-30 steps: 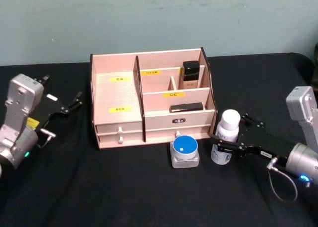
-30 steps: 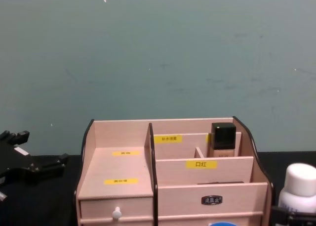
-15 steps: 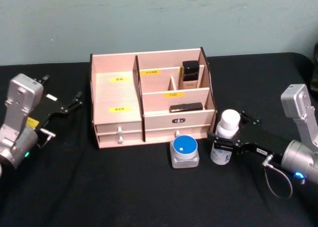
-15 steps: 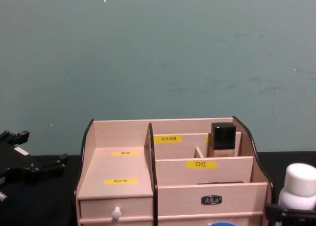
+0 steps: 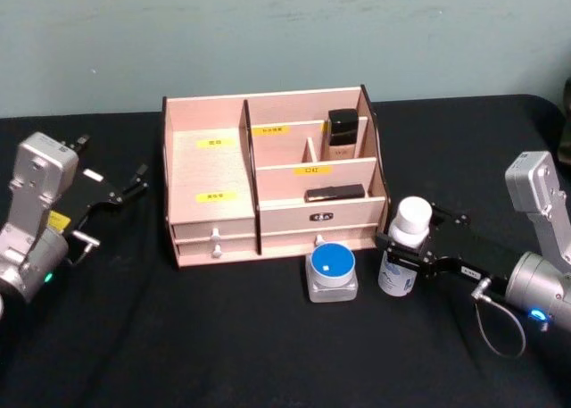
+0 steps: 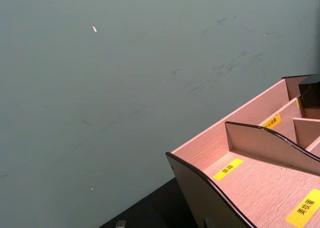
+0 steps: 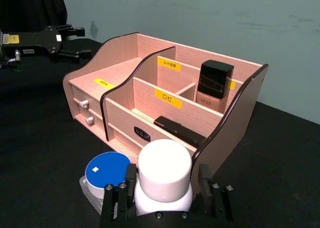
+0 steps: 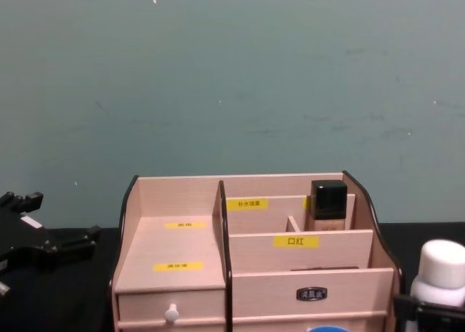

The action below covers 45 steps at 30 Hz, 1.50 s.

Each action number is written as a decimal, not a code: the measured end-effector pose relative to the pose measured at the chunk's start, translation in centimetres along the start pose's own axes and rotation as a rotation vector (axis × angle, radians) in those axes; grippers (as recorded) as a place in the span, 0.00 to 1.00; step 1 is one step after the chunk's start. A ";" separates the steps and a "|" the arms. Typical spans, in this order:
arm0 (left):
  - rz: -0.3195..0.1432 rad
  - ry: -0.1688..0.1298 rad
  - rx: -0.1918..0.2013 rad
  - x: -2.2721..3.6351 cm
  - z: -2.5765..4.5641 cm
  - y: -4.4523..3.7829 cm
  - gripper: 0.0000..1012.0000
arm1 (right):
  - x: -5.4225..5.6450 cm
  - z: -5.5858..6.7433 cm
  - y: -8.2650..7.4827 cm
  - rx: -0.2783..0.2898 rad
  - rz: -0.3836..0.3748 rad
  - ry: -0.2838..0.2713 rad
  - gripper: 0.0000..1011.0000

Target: Pick up the facial cleanser and watermelon frost from the table and place them into the tiered storage box.

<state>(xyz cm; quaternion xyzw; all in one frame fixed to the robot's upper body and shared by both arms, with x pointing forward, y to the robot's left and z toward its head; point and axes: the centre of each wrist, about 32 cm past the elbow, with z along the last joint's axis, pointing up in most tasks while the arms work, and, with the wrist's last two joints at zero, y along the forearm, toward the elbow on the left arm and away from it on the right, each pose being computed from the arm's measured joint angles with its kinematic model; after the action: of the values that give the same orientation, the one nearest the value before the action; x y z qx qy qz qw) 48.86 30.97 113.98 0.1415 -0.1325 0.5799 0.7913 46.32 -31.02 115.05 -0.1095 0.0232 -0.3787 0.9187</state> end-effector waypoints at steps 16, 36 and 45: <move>0.000 0.000 0.000 0.00 0.00 0.00 1.00 | 0.0 0.0 0.0 0.001 0.000 0.000 0.59; 0.000 0.000 0.000 0.00 0.00 0.00 1.00 | 0.0 1.8 -0.6 0.020 0.004 -0.010 0.59; 0.000 0.000 0.000 0.00 0.00 0.00 1.00 | -0.5 5.8 -1.0 0.093 0.023 -0.070 0.59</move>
<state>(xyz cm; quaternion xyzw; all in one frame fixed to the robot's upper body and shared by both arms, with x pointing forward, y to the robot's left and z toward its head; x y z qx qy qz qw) 48.86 30.97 113.98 0.1415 -0.1325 0.5799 0.7913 45.99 -30.25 120.90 -0.0797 -0.0252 -0.3645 0.9274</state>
